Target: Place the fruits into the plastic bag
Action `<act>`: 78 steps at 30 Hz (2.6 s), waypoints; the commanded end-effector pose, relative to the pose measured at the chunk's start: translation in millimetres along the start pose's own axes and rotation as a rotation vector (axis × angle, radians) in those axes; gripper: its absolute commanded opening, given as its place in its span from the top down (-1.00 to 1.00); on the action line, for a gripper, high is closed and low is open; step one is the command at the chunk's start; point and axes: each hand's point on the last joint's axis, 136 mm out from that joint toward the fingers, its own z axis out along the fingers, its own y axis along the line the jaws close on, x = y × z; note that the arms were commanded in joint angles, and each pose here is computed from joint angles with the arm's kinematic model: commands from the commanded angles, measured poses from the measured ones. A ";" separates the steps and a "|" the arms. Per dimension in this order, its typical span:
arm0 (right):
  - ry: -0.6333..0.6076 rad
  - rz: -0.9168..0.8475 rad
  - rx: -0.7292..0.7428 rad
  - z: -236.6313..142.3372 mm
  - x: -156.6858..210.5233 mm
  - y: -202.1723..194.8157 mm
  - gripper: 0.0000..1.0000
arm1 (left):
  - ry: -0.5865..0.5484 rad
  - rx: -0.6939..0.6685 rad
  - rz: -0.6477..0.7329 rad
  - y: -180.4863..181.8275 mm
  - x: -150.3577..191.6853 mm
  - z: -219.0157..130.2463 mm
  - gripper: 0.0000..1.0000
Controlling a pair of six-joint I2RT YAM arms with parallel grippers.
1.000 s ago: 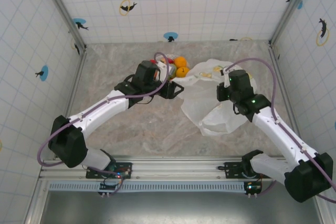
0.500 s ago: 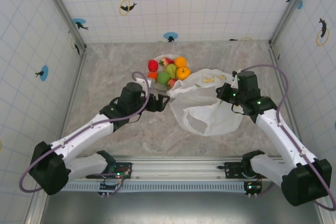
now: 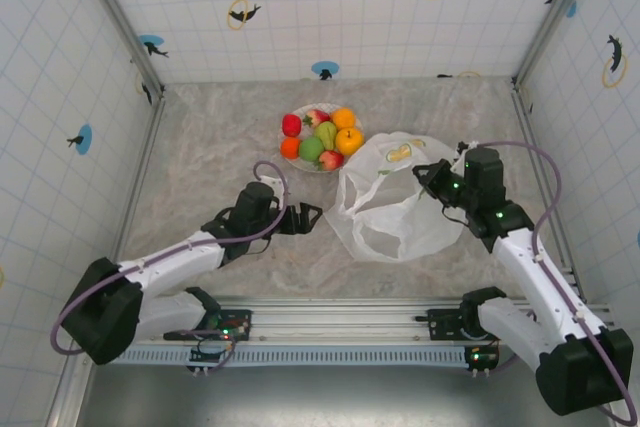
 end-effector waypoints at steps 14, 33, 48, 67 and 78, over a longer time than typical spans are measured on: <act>-0.084 0.160 -0.164 -11.1 -15.9 28.7 1.00 | 0.025 0.125 0.195 -31.3 -5.1 40.2 -0.92; -0.121 -0.405 0.303 -46.9 -38.5 0.5 1.00 | 0.166 0.343 0.054 -87.7 -25.4 71.6 1.00; -0.154 -0.774 0.775 -79.9 -84.7 22.1 1.00 | 0.353 0.064 0.078 -29.9 20.2 67.0 1.00; 0.118 -0.500 0.494 -22.0 -8.8 -26.6 1.00 | 0.181 0.169 0.260 -67.3 -15.1 52.4 -0.50; 0.167 -0.541 0.586 -29.9 -13.5 -44.2 1.00 | 0.067 0.064 0.199 -65.3 -67.2 73.7 -0.51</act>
